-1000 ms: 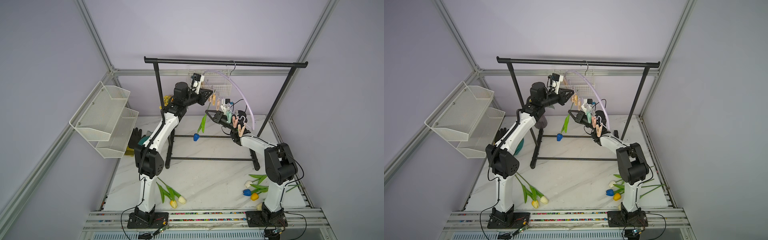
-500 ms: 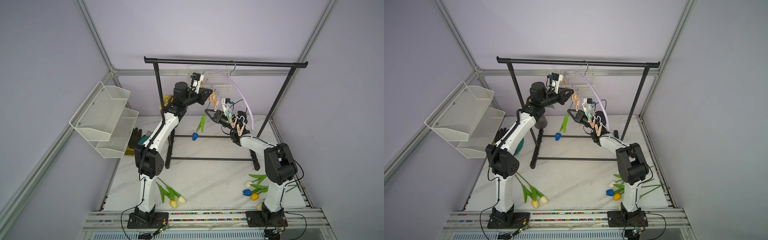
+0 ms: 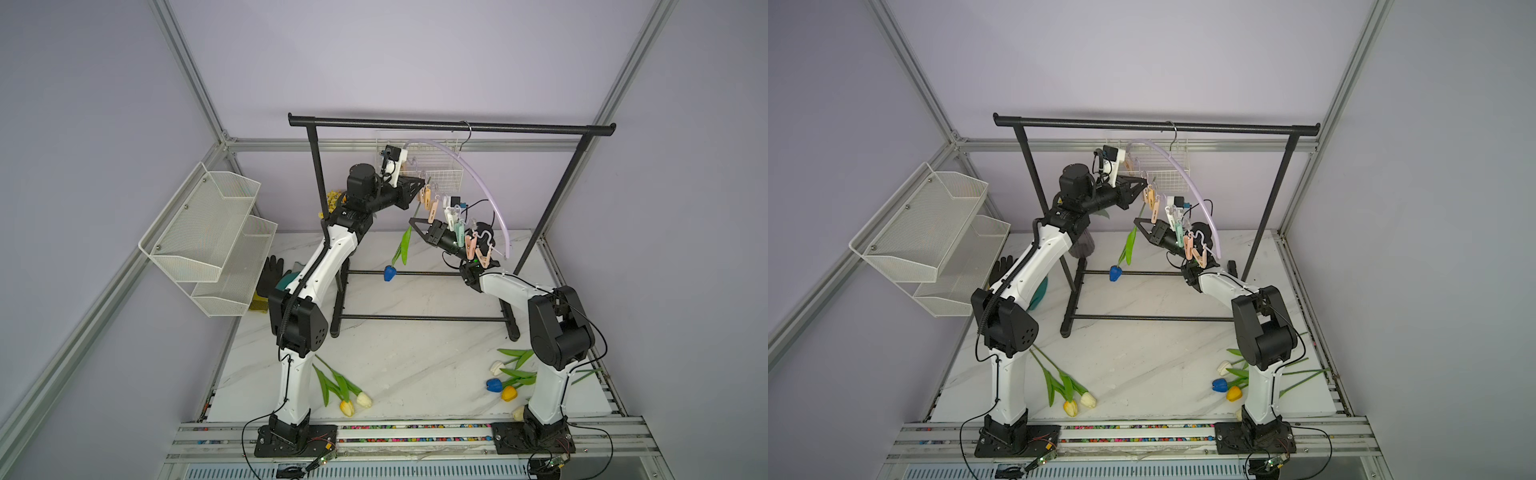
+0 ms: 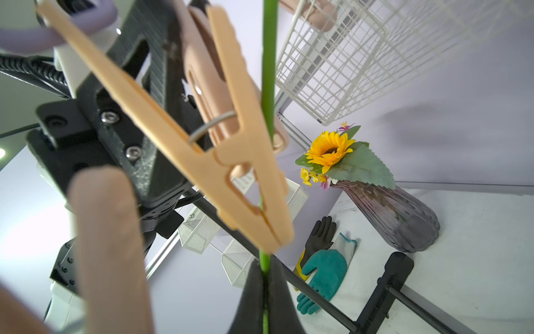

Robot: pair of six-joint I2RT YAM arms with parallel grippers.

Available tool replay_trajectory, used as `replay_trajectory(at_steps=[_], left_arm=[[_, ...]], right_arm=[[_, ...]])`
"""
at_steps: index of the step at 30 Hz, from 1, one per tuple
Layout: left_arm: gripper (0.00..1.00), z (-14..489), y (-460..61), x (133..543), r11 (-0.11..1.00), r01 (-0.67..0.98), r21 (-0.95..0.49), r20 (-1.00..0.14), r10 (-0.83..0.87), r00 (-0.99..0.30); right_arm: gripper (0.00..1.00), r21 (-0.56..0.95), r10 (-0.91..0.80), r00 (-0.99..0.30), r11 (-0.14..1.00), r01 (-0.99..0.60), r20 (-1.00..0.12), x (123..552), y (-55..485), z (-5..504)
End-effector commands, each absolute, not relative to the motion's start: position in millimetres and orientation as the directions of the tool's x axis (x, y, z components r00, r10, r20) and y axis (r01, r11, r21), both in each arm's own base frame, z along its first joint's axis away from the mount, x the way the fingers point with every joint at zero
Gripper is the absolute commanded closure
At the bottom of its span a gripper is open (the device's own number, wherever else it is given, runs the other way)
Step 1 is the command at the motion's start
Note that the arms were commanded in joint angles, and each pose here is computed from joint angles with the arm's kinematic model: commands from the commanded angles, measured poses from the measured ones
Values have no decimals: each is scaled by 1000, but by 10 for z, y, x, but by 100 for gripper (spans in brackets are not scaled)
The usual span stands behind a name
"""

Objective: Dry the flowers on a clothes hanger
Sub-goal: Clamp the flower onto the hanger.

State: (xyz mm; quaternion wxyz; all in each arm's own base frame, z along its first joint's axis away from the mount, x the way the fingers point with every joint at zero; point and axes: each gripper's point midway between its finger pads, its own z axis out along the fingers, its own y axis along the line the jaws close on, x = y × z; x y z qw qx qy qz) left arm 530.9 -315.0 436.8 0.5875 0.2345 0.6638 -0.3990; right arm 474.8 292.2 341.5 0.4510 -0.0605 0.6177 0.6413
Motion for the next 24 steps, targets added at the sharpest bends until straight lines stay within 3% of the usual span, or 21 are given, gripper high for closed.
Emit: replay_trajectory(at_steps=[1, 13, 18, 24], left_arm=[[87, 4437, -3150, 5296, 566, 787, -247, -968, -176, -178], [85, 4455, -3136, 5277, 564, 789, -242, -969, -180, -169], [62, 4485, -3128, 5264, 561, 793, -239, -970, -182, -163], [51, 4550, -3097, 5240, 563, 793, -233, -970, -187, -153]], right_arm=[[100, 699, 508, -558, 133, -702, -656, 4621, 2934, 3659], [100, 705, 514, -561, 126, -698, -648, 4632, 2933, 3646], [100, 704, 508, -561, 138, -696, -654, 4647, 2933, 3597], [100, 704, 497, -558, 164, -691, -664, 4680, 2945, 3529]])
